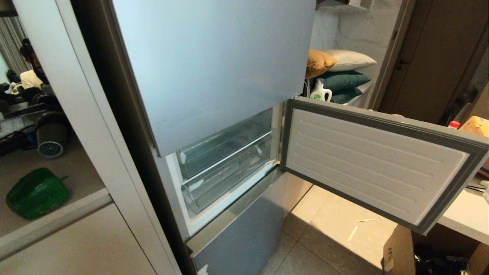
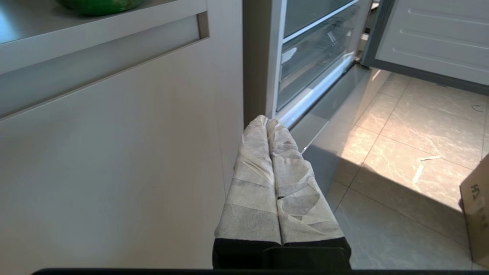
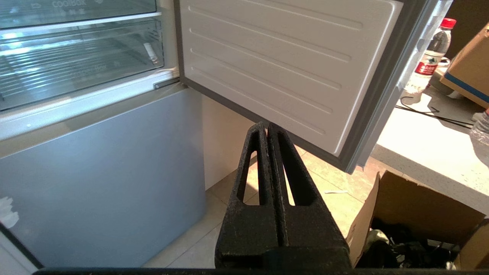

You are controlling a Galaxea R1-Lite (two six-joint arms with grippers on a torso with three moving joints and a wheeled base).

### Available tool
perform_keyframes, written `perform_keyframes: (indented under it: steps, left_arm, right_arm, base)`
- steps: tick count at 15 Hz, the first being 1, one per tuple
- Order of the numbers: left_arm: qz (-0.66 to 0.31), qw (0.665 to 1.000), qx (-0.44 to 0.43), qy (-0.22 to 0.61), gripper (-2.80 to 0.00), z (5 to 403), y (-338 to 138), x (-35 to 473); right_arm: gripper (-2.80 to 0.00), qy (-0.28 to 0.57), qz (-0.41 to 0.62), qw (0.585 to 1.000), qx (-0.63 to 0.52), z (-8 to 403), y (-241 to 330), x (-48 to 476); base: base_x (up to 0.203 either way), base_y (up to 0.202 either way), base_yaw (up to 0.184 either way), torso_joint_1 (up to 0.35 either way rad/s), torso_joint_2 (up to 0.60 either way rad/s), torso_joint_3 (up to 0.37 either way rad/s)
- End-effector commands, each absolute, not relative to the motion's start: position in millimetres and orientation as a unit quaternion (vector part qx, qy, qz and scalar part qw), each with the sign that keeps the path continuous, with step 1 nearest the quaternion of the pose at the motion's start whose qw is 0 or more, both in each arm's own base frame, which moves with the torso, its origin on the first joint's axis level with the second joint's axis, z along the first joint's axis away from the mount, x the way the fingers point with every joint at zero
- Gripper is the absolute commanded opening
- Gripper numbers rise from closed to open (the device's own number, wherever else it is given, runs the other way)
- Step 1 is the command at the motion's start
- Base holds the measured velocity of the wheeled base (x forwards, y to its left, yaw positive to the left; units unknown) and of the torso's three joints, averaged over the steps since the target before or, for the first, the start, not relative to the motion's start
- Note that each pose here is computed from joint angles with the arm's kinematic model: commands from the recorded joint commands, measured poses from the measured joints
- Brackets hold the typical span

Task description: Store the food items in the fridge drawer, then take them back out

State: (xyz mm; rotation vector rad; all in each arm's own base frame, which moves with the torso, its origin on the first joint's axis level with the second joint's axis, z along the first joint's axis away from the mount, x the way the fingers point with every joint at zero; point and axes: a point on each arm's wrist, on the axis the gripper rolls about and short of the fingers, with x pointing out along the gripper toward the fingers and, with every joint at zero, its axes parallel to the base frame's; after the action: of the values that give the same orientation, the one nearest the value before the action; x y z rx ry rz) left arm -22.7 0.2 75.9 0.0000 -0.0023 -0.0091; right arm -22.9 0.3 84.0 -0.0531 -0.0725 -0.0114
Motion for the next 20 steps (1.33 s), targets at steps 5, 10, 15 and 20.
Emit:
perform_keyframes:
  steps: [5,10,15,20]
  left_arm:
    - [-0.005,1.000,0.000,-0.001,-2.80,76,0,-23]
    - [-0.005,1.000,0.000,-0.001,-2.80,76,0,-23]
    - [-0.005,1.000,0.000,-0.001,-2.80,76,0,-23]
    - [-0.005,1.000,0.000,-0.001,-2.80,76,0,-23]
  right_arm:
    - [-2.80,0.039,-0.111,0.990,0.079,159,-4,14]
    - [-2.80,0.066,-0.322,0.930,0.164,179,-54,70]
    - [-2.80,0.073,-0.373,0.898,0.221,167,-131,86]
    - [-2.80,0.058,-0.402,0.885,0.228,157,-200,96]
  base:
    - [0.000,0.000,0.000,0.000,0.00,0.000]
    - [0.000,0.000,0.000,0.000,0.00,0.000]
    - [0.000,0.000,0.000,0.000,0.00,0.000]
    - [0.000,0.000,0.000,0.000,0.00,0.000]
